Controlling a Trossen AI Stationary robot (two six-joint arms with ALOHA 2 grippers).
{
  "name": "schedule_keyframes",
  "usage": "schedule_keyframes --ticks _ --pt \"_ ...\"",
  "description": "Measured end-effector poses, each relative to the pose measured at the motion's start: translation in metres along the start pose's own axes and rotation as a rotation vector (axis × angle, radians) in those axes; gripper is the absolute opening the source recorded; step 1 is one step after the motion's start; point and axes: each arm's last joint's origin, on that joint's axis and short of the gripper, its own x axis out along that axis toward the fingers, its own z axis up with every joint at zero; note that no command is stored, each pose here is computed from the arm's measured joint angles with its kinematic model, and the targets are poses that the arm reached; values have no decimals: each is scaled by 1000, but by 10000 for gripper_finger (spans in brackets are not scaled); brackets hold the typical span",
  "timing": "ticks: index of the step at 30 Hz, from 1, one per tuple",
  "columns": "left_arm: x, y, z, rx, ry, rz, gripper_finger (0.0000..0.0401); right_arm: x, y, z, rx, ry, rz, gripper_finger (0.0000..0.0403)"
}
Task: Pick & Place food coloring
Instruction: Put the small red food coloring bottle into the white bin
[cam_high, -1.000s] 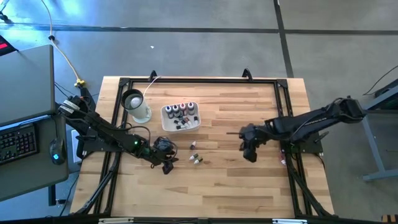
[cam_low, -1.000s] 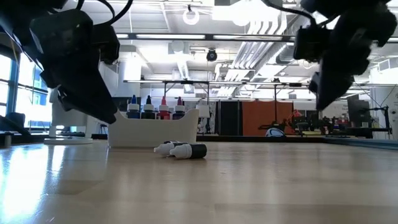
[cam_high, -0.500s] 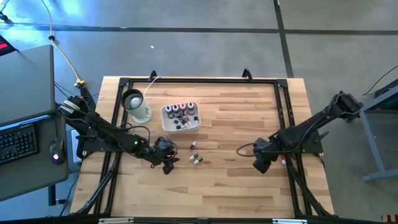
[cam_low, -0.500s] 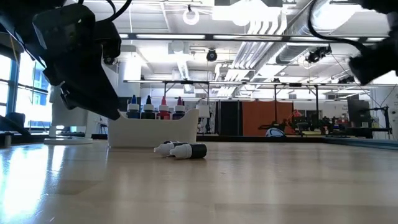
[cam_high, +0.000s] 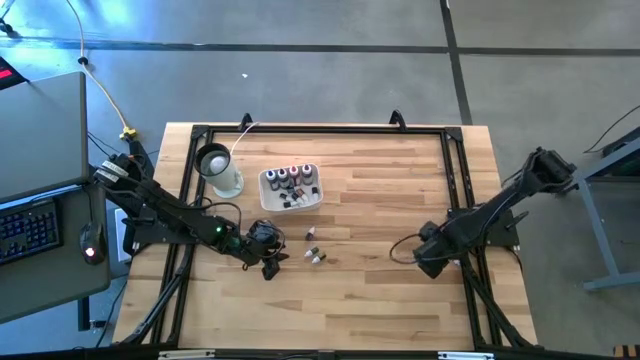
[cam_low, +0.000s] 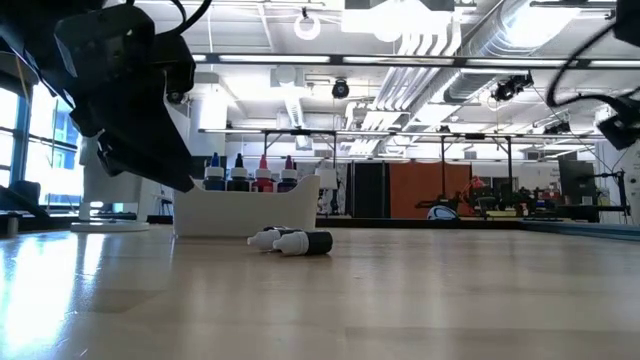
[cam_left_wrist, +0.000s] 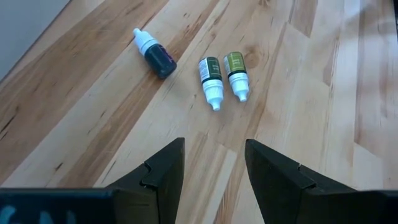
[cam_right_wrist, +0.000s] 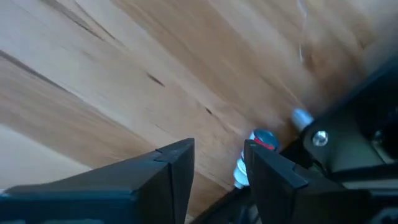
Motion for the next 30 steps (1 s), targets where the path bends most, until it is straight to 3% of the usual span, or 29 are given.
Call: schedule_keyframes --ticks 5,11,16,30 --pt "0 0 0 0 0 0 168 18 9 -6 -47 71 -127 133" --pt "0 0 0 0 0 -1 168 30 13 -9 -22 52 -237 133" --pt "0 0 0 0 0 -1 168 30 14 -11 -2 77 -232 133" --pt "0 0 0 8 -16 14 168 30 15 -22 253 128 -246 84"
